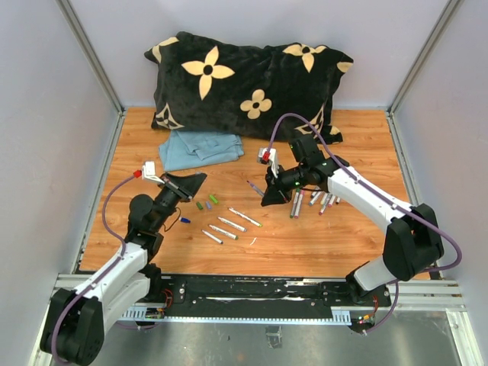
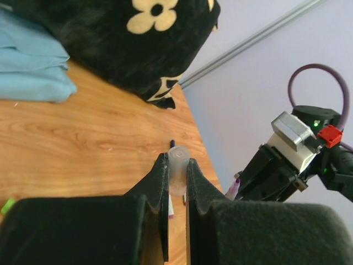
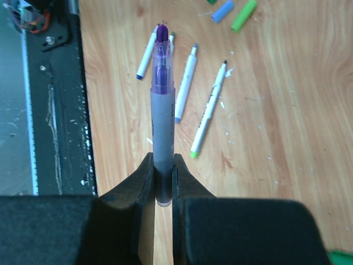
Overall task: Open the pen caps
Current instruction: Place the pen at the center of the board.
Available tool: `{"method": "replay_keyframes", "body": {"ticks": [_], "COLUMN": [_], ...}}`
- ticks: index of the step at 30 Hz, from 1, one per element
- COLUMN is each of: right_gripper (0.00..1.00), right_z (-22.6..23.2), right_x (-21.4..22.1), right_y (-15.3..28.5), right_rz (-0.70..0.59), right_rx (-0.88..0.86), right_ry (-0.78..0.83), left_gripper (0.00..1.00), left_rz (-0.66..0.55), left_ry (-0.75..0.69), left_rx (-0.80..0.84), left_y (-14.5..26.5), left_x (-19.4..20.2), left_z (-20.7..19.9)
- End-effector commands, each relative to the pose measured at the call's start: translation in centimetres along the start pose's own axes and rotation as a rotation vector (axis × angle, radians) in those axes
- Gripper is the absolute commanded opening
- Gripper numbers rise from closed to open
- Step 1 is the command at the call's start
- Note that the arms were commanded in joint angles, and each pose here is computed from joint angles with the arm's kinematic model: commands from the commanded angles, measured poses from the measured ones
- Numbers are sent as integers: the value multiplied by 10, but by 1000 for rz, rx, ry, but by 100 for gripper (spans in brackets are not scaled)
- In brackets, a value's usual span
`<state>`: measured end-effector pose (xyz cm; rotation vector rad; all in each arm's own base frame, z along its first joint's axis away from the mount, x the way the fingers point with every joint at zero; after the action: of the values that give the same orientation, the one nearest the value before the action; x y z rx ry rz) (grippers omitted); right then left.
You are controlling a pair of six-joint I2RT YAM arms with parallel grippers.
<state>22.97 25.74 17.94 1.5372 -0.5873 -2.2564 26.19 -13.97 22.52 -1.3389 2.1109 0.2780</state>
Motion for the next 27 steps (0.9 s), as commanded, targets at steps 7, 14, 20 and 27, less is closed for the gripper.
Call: {"method": "replay_keyframes", "body": {"ticks": [7, 14, 20, 27], "right_gripper": [2, 3, 3, 4], "right_z": [-24, -31, -35, -40], "right_x": [14, 21, 27, 38], "right_y": [8, 5, 1, -11], "right_rz": [137, 175, 209, 278], "right_rx": [155, 177, 182, 208], "right_ry": [50, 32, 15, 0], "left_gripper": [0, 0, 0, 0], "left_rz": [33, 49, 53, 57], "left_ry": [23, 50, 58, 63], "left_rx": [-127, -146, -153, -163], "left_y": [21, 25, 26, 26], "left_x": [16, 23, 25, 27], "left_z": [27, 34, 36, 39]}}
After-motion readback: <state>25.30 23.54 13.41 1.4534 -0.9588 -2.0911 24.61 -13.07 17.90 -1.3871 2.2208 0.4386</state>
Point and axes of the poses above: each gripper's point midway between its finger pads, its own y axis back along the fingers, its own z axis along the line the jaws close on, x = y × z, the point moved 3 cm from there along y, back along the fingers, and after that the axes turned 1 degree about -y, right-handed, at the moved point
